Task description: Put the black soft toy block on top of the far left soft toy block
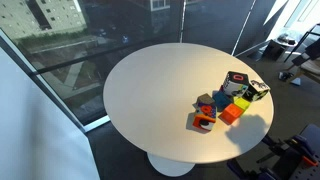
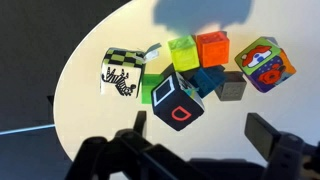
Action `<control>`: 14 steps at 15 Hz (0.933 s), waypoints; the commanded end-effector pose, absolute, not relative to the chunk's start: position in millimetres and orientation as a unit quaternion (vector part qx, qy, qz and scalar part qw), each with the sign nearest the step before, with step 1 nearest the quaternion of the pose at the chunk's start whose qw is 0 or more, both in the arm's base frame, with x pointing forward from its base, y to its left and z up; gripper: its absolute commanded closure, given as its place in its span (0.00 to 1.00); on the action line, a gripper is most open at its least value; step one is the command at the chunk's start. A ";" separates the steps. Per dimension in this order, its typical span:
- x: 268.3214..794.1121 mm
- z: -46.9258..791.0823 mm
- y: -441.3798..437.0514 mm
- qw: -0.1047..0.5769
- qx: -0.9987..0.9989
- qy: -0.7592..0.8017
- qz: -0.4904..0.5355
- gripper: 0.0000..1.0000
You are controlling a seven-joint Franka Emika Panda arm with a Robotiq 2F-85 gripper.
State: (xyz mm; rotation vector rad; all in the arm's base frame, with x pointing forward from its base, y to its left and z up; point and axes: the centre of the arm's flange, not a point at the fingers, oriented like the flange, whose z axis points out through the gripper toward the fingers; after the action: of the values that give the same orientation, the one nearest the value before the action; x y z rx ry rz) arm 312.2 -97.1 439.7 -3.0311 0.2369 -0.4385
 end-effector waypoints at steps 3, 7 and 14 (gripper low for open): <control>312.3 439.1 -97.1 0.035 -0.986 0.077 -0.142 0.00; 312.3 439.1 -97.1 0.035 -0.986 0.077 -0.142 0.00; 314.2 440.2 -95.9 0.035 -0.987 0.078 -0.139 0.00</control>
State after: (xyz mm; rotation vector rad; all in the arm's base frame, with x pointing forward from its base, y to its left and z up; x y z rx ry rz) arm 312.4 -97.0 439.1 -3.0317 0.2366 -0.4358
